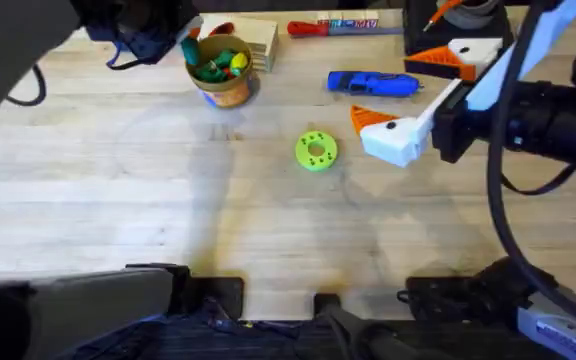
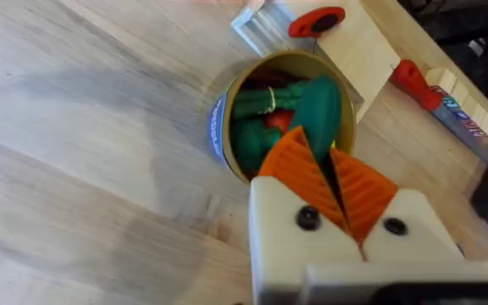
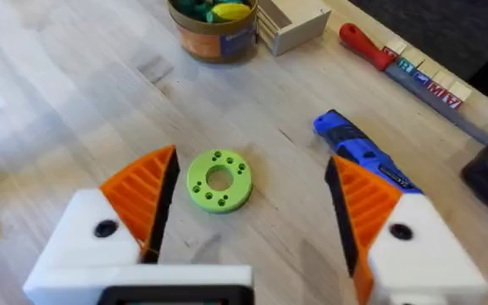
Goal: Pick up the gripper from the table and insert it into the empty holder that is missing its gripper. Then pick up a screw, insert it into the mounting hole, and use the screwdriver to tighten it. Finally, clean up the table by picking up the vegetable and placing it into the bucket.
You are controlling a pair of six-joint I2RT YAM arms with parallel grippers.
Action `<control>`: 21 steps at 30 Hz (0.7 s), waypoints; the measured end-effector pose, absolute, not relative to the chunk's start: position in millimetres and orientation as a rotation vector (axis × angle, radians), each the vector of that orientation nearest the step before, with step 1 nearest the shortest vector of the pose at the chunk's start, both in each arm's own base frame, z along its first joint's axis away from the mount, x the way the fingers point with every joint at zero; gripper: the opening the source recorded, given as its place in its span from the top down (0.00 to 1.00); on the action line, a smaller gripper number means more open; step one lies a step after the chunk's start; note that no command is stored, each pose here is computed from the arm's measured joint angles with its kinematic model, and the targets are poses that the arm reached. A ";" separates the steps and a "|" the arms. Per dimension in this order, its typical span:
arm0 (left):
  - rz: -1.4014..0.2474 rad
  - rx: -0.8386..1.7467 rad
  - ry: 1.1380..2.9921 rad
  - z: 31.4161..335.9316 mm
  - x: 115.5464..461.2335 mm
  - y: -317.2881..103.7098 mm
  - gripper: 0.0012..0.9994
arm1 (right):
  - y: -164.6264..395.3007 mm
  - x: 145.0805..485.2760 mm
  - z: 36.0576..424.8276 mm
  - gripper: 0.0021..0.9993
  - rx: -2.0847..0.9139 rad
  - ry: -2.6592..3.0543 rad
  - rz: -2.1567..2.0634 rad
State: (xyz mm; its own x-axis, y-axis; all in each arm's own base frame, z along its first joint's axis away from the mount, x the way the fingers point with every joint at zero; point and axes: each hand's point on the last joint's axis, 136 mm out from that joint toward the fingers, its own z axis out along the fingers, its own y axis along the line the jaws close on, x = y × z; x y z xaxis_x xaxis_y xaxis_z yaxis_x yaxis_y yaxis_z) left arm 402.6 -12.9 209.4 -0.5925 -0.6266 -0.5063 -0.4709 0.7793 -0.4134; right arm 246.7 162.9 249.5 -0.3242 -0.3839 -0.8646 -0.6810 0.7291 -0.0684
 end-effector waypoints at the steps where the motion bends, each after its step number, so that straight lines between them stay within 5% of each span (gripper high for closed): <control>1: -0.314 -0.810 2.320 204.2 408.1 -13.8 0.98 | 163.0 246.9 249.5 0.01 -0.815 1.951 0.381; 8: -0.338 -0.816 2.393 163.7 428.3 -21.7 0.96 | 163.3 247.5 248.7 0.01 -0.815 1.954 0.381; 13: -0.345 -0.814 2.405 159.6 429.0 -23.3 0.48 | 163.3 247.5 248.6 0.01 -0.815 1.954 0.381; 16: -0.347 -0.809 2.402 160.9 429.4 -23.5 0.10 | 163.3 247.5 248.6 0.01 -0.815 1.954 0.381; 18: -0.352 -0.803 2.405 161.6 428.9 -24.4 0.01 | 163.3 247.6 248.8 0.01 -0.815 1.954 0.381; 21: -0.369 -0.762 2.398 171.7 426.0 -26.9 0.01 | 163.4 247.6 248.7 0.01 -0.815 1.954 0.381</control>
